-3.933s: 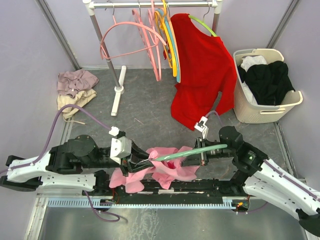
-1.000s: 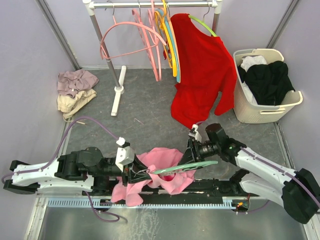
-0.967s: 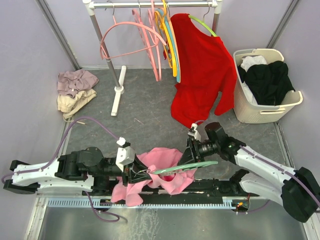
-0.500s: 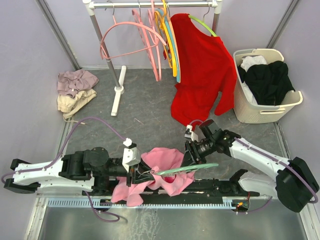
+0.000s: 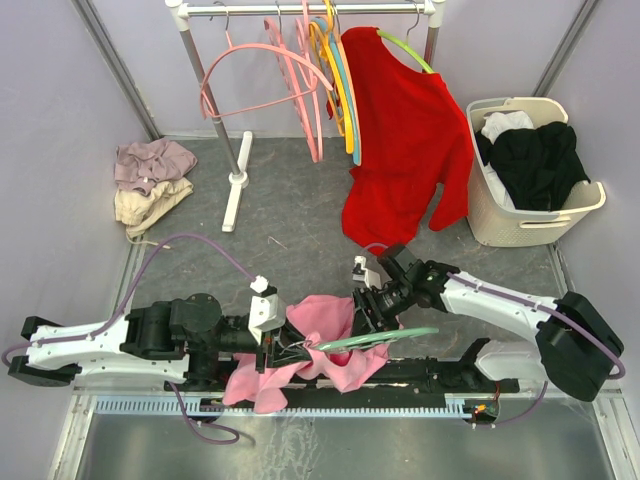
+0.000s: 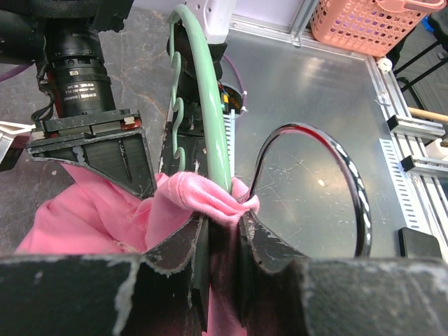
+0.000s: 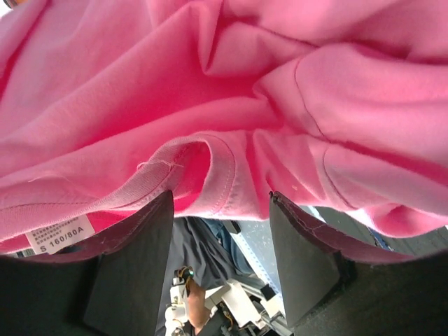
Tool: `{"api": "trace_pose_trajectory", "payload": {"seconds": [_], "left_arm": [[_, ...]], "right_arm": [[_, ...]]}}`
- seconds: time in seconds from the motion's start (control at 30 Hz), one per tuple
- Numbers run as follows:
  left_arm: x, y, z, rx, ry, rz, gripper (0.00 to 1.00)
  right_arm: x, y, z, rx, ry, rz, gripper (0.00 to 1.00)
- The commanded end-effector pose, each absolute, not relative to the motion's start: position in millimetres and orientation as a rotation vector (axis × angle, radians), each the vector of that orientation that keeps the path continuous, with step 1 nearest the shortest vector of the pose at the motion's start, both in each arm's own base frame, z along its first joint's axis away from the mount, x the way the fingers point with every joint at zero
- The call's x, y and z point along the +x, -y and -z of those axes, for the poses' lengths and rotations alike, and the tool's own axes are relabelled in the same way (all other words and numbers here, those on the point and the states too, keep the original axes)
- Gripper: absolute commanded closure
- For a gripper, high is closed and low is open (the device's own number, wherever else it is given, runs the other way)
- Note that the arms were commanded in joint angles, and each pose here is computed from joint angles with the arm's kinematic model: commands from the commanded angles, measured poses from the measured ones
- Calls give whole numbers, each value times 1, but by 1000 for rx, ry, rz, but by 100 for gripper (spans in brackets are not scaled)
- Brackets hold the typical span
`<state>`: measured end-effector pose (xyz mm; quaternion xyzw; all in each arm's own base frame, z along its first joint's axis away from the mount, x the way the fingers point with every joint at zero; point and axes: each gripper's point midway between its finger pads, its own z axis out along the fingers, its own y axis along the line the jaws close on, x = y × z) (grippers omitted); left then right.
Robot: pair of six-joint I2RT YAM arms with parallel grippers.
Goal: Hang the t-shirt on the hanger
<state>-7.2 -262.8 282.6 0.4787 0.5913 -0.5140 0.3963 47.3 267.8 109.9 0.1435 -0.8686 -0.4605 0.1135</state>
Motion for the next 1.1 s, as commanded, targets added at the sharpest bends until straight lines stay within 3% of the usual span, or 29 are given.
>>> {"api": "trace_pose_trajectory", "payload": {"seconds": [0.0, 0.8, 0.87, 0.97, 1.07], "left_arm": [[-12, 261, -331, 1130, -1377, 1411, 97], [-9, 257, -334, 1121, -1364, 1394, 97], [-9, 257, -335, 1119, -1362, 1395, 97], [-9, 257, -336, 1118, -1361, 1394, 97], [-8, 255, -337, 1112, -1362, 1389, 97]], "right_arm": [[66, -286, -125, 474, 2579, 1438, 36], [31, -289, -93, 555, 2548, 1292, 45], [34, -292, -90, 553, 2555, 1280, 51], [38, -293, -87, 551, 2585, 1259, 75], [44, -291, -88, 555, 2638, 1231, 88]]}}
